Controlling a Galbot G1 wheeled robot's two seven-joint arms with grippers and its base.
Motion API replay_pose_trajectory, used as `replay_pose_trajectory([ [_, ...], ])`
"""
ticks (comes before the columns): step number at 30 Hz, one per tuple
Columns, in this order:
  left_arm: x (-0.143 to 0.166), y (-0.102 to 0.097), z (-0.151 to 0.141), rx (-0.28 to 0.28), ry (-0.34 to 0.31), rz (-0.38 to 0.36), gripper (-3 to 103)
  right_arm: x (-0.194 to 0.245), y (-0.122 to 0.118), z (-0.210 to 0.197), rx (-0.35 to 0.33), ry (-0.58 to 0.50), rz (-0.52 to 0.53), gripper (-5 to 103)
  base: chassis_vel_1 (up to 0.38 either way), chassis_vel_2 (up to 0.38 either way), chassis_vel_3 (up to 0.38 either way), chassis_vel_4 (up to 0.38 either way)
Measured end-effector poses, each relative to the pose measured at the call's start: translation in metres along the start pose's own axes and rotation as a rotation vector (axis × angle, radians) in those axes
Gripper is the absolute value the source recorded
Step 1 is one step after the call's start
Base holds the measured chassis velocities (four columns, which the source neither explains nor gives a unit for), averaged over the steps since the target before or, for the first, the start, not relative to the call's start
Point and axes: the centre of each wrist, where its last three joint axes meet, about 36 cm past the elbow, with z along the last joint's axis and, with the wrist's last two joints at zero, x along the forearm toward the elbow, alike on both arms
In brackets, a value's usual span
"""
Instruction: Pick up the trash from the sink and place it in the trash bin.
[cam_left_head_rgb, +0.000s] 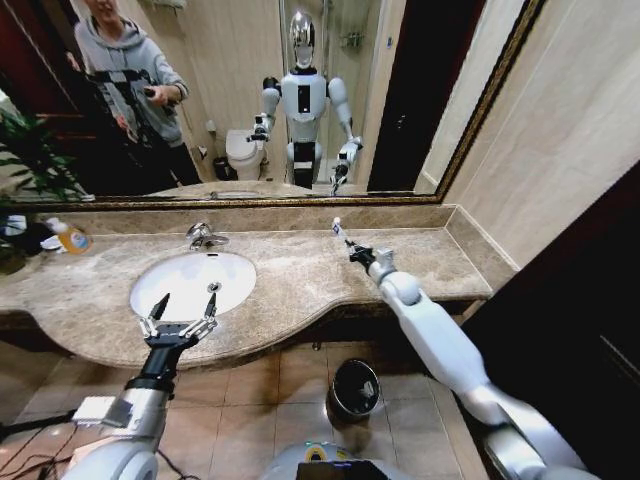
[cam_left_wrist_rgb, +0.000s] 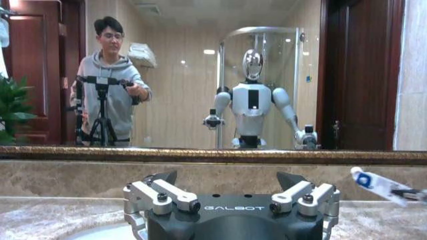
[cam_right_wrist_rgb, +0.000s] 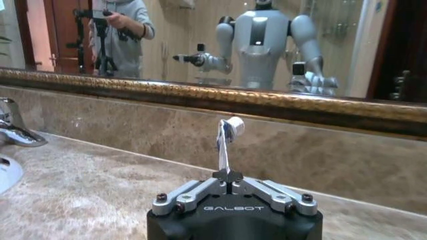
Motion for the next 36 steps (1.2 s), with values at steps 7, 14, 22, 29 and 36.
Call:
replay_pose_trajectory([
  [7, 0.0, 0.0, 0.0, 0.0, 0.0, 0.0, 100, 0.073, -0.012, 0.017, -0.008, 0.004, 0.015, 0, 0.0, 0.0, 0.0, 0.0],
  [14, 0.0, 0.0, 0.0, 0.0, 0.0, 0.0, 100, 0.138, -0.011, 0.006, -0.014, -0.052, 0.03, 0, 0.0, 0.0, 0.0, 0.0],
  [22, 0.0, 0.0, 0.0, 0.0, 0.0, 0.0, 100, 0.169, 0.006, 0.02, -0.039, -0.055, 0.02, 0, 0.0, 0.0, 0.0, 0.0],
  [29, 0.0, 0.0, 0.0, 0.0, 0.0, 0.0, 100, 0.219, 0.022, 0.049, -0.07, -0.042, 0.046, 0, 0.0, 0.0, 0.0, 0.0],
  [36, 0.0, 0.0, 0.0, 0.0, 0.0, 0.0, 100, 0.255, 0.04, 0.084, -0.073, -0.013, 0.058, 0, 0.0, 0.0, 0.0, 0.0],
])
